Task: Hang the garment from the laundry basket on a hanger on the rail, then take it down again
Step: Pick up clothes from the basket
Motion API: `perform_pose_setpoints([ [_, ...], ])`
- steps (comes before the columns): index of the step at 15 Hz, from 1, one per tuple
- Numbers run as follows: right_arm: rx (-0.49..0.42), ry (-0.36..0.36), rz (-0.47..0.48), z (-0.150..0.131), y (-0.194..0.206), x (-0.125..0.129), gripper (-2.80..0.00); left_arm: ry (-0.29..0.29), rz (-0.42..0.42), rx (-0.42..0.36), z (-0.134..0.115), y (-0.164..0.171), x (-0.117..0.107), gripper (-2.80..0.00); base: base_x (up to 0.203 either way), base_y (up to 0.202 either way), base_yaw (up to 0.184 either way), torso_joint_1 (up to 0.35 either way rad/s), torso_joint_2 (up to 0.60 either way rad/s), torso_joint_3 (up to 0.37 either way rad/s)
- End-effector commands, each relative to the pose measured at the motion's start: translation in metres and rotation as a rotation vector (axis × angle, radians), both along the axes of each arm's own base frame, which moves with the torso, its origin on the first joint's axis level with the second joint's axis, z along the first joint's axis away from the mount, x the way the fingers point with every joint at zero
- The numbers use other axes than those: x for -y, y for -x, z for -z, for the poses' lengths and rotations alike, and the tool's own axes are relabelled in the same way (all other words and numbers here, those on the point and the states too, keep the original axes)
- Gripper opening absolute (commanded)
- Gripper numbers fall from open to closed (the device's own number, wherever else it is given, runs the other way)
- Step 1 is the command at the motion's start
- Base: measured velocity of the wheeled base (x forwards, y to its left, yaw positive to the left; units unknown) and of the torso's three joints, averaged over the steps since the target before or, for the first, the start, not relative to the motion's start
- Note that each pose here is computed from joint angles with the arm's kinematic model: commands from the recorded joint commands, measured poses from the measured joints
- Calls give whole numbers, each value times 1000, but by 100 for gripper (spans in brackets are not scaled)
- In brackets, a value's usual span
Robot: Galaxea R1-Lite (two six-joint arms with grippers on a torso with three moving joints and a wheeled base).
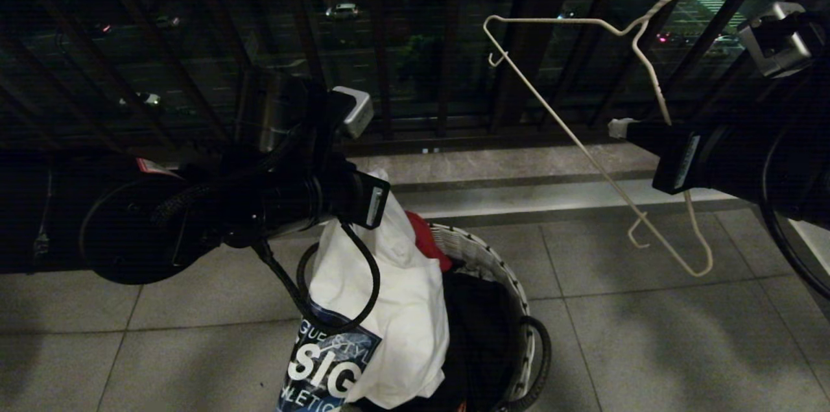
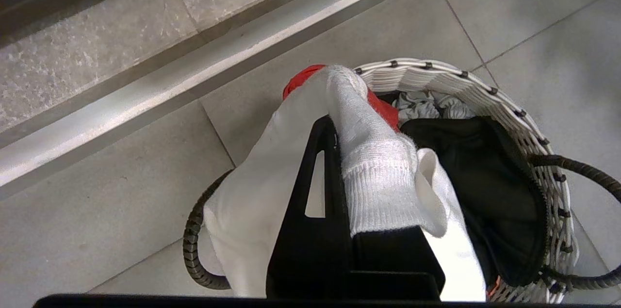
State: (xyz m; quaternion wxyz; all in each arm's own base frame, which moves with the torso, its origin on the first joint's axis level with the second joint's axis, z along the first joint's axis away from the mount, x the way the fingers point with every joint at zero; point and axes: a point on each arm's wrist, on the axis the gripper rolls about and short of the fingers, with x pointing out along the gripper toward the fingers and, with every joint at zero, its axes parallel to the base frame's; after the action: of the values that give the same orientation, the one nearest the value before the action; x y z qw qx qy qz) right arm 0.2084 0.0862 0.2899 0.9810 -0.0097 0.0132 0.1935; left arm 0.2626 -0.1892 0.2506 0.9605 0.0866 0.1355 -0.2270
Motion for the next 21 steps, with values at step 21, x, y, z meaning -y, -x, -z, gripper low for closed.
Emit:
perform_pose_setpoints([
  [21, -3, 3, 3, 1, -1, 0, -280, 11, -40, 26, 11, -23, 2, -280, 0, 0, 0, 1, 2, 98],
])
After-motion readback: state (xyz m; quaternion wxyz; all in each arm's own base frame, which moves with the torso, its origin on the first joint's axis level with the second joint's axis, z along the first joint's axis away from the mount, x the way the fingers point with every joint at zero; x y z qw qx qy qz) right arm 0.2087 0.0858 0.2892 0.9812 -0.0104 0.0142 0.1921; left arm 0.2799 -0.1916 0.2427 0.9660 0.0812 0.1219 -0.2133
